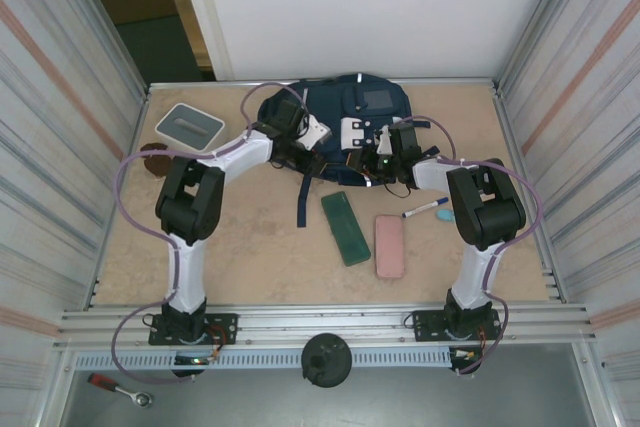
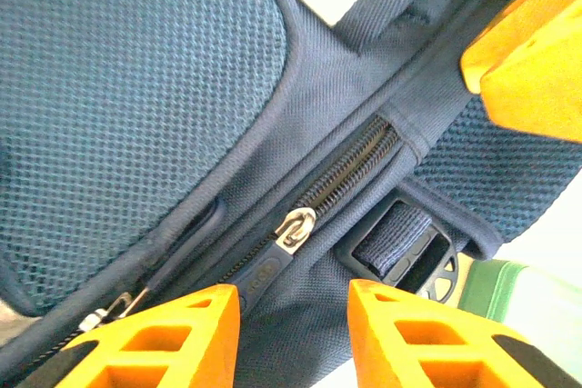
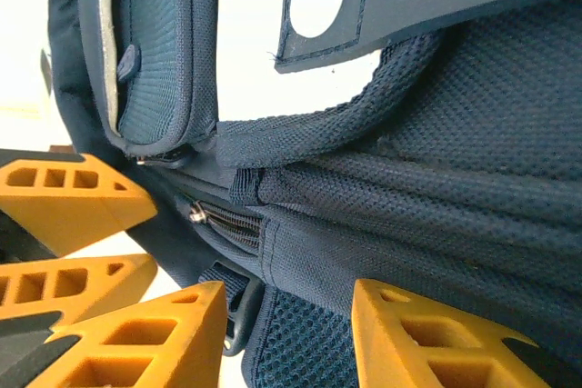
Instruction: Pack books, pencil case, and school supplies into a backpack
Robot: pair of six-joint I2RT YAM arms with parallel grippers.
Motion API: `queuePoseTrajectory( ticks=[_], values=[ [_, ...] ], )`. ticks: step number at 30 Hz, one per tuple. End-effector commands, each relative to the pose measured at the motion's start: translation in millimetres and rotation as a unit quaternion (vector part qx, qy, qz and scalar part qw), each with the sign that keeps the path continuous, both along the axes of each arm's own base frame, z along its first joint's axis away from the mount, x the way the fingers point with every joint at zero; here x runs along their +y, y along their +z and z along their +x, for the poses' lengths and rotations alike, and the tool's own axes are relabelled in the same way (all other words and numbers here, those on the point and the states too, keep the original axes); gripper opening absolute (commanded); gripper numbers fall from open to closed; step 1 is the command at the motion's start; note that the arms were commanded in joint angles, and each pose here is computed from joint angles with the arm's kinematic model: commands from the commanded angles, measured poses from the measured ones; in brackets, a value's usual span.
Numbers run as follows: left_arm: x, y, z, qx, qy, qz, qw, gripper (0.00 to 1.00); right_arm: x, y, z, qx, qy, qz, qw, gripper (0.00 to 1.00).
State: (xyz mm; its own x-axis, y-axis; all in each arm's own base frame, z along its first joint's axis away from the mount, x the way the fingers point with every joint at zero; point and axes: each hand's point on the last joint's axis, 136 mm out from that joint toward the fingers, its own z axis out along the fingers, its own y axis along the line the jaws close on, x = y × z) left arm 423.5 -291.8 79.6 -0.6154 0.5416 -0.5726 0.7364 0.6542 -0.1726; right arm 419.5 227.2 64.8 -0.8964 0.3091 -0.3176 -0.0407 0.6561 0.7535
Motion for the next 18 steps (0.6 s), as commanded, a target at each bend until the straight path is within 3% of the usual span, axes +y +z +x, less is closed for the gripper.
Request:
queuePoseTrajectory(
  ticks=[1,18],
  values=[
    [-4,25,-2,-0.016,0.0,-0.025,1.0,0.36,-12,-38,-14,0.057,-0.008,-0.029,0.998,0.41],
    [2,-38,5,-0.002,-0.012,0.093,0.996,0.43,-11,-39,-12,0.059,-0.005,-0.027,0.998,0.41]
  ],
)
